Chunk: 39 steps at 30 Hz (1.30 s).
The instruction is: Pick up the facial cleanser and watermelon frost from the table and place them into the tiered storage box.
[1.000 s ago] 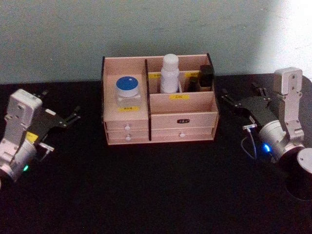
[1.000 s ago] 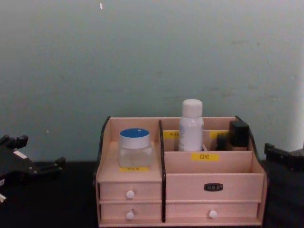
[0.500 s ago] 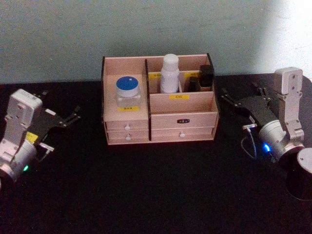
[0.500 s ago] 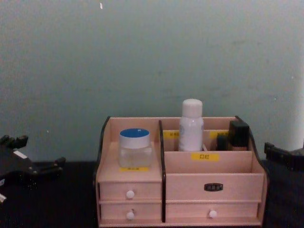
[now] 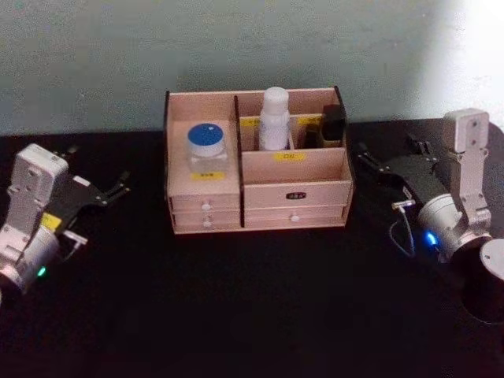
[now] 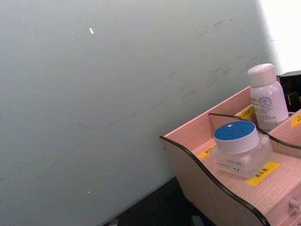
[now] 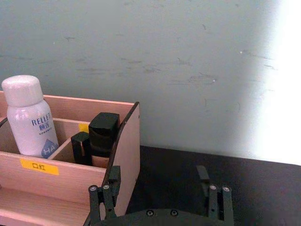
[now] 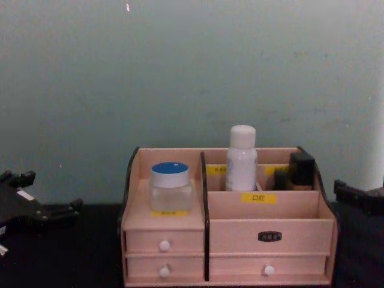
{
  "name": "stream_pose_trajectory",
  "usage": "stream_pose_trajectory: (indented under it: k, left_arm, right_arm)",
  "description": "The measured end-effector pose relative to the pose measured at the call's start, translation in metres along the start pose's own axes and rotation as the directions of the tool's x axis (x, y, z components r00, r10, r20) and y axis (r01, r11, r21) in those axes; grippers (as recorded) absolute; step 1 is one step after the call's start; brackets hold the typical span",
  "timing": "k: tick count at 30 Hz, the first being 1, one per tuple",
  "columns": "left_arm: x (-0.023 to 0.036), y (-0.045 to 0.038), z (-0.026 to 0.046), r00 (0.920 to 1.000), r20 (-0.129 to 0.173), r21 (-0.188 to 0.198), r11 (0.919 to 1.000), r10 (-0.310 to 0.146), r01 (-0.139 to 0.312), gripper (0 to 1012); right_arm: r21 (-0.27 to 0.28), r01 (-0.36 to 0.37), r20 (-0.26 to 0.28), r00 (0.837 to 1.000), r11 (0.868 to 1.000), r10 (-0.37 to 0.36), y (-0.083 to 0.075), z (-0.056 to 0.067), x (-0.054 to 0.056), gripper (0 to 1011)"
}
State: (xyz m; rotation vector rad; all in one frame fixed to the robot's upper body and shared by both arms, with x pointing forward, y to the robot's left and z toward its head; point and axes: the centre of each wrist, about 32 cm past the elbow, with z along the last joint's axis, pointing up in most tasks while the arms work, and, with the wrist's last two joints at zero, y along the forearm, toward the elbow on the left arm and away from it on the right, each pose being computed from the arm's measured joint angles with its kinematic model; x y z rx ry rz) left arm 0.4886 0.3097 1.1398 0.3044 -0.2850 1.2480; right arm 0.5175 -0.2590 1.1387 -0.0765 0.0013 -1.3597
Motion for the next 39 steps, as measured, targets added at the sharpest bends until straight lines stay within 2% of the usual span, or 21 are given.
stream_pose_trajectory:
  k: [39]
  left_arm:
    - [0.0,0.0,0.0,1.0,0.0,0.0,1.0,0.0,0.0,1001]
  right_arm:
    - [0.0,0.0,0.0,1.0,1.0,0.0,0.0,-0.0001,0.0,1003]
